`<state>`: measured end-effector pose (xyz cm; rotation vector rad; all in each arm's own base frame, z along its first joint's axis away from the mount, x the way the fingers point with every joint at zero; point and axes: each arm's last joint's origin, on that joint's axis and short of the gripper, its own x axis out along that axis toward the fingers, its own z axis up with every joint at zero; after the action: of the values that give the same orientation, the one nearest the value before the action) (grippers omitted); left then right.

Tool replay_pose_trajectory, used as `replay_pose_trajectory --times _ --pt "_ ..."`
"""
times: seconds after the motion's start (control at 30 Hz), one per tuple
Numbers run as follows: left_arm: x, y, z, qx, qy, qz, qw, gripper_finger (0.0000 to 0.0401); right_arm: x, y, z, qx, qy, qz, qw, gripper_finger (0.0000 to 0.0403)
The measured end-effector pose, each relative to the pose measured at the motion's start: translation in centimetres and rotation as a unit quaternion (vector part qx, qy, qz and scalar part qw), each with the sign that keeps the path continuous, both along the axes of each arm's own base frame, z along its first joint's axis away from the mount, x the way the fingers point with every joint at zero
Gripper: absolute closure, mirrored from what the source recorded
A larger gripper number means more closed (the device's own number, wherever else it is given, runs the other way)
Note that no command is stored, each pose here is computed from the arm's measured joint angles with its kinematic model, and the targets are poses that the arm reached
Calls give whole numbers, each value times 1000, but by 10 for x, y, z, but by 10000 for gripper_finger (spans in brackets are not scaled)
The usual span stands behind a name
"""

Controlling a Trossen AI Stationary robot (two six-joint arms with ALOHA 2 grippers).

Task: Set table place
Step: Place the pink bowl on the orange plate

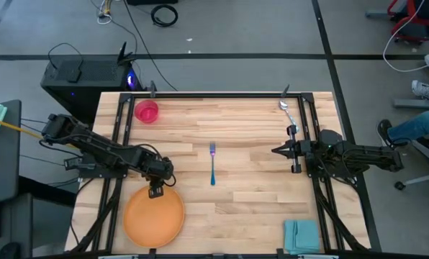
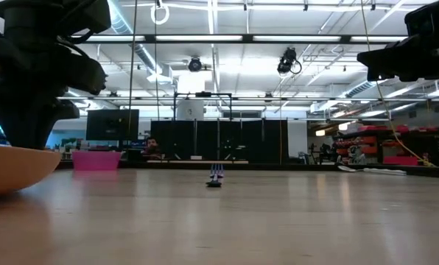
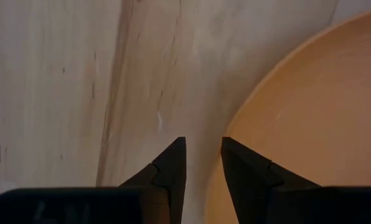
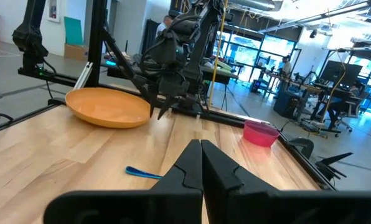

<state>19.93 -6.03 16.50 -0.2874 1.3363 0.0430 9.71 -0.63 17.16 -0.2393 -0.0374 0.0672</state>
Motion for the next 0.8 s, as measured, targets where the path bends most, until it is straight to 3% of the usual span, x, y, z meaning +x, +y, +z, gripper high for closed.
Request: replay_pose_trajectory --times 0.43,0.8 --pt "0 -4 1 -57 11 -15 998 307 0 0 0 0 0 0 1000 400" --pt "0 -4 0 -65 16 15 998 323 0 0 0 0 0 0 1000 400"
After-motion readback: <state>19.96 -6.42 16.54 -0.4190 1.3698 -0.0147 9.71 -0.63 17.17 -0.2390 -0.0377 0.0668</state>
